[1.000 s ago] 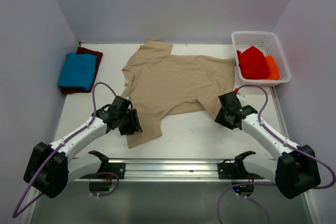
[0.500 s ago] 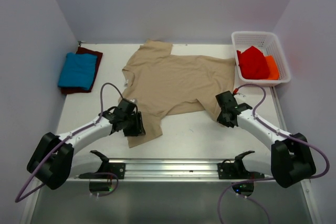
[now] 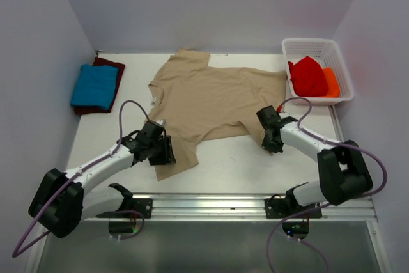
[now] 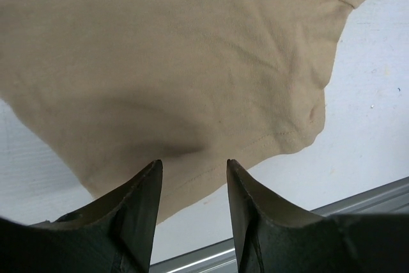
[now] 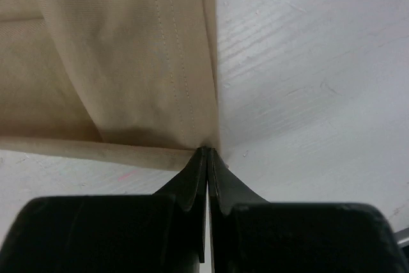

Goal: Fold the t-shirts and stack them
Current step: Flatten the tshirt out

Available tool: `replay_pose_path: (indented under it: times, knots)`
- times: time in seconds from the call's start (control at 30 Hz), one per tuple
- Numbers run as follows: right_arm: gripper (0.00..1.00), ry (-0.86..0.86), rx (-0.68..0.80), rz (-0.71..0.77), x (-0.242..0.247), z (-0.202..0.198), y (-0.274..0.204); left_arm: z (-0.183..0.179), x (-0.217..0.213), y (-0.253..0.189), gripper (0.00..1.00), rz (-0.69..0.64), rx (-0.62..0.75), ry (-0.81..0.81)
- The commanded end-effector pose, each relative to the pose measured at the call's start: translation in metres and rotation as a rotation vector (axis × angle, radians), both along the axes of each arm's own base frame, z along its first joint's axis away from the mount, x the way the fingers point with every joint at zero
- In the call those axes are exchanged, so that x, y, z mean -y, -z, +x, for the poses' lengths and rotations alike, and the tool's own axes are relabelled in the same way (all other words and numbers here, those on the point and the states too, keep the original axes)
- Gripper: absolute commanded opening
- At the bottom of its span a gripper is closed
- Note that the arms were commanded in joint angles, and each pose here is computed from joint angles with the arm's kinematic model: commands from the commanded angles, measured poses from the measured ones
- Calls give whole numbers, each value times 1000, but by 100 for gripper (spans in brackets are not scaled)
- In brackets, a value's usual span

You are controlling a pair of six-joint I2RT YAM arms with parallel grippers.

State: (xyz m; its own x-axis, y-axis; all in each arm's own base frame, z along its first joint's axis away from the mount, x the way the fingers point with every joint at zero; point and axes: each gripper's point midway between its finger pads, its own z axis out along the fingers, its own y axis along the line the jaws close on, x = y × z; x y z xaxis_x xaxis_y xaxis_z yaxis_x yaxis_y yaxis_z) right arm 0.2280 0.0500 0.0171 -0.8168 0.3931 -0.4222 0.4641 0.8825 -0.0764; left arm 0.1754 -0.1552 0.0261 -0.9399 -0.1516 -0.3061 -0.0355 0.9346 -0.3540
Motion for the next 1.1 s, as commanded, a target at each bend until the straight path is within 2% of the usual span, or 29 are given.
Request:
replay_pose_path:
  times: [0.0,0.2,0.37,0.57,0.77,0.87,0.93,0.97,1.07]
  knots:
    - [2,-74,-128,-63,2,1,-3,10,-2,-23,49,15,75,21]
    - [4,-153,-353,-153,10,-13,2,13,-6,-47,50,17,129,17]
    - [9,-165,-425,-253,28,-22,-6,12,-5,-56,50,-6,151,21]
    - [20,-105,-460,-493,63,-24,-41,16,1,-65,51,-32,175,39]
    - [20,-113,-586,-519,66,-31,-28,16,0,-67,51,-24,184,59]
    - [15,-85,-531,-527,67,-25,-35,15,-3,-62,52,-12,182,57]
    - [10,-107,-446,-443,55,-13,-37,14,0,-59,52,-20,171,65]
    - [0,-106,-370,-379,46,-7,-48,15,1,-60,52,-26,173,64]
    - [0,-110,-194,-282,33,14,-73,17,5,-62,51,-39,172,65]
